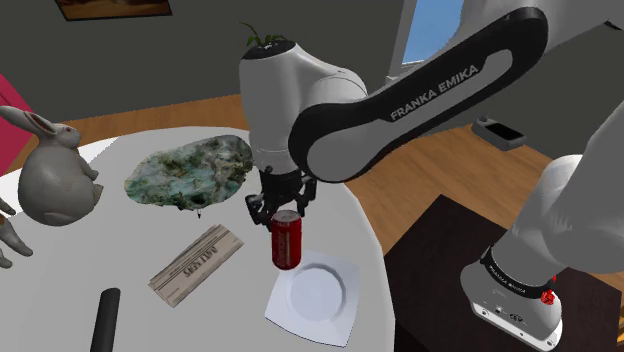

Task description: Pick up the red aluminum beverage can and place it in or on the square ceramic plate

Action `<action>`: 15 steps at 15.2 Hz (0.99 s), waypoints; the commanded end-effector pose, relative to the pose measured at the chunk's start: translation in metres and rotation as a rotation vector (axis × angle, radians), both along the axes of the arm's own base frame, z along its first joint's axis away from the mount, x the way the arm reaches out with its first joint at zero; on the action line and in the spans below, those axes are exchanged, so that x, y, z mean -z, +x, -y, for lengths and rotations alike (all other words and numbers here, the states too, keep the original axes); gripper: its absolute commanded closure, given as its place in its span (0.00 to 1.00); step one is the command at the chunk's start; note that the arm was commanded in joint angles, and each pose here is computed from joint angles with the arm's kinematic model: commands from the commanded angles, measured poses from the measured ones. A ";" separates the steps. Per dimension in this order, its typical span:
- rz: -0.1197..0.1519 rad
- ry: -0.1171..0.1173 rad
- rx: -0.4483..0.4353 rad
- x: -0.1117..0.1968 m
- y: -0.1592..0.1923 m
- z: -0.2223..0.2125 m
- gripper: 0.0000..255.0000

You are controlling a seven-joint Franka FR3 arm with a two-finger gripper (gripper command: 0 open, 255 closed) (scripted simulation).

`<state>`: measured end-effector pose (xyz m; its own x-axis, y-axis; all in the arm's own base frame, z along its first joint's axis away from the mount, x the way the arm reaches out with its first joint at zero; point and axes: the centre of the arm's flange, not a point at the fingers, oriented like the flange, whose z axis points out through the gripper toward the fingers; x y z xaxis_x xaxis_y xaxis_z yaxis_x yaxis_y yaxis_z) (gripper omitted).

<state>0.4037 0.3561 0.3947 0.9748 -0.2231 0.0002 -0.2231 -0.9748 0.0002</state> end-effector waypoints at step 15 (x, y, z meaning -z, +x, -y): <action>0.000 0.000 0.001 0.031 -0.095 -0.003 1.00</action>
<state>0.3084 0.3580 0.3694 0.9744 -0.2247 -0.0003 -0.2247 -0.9744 0.0010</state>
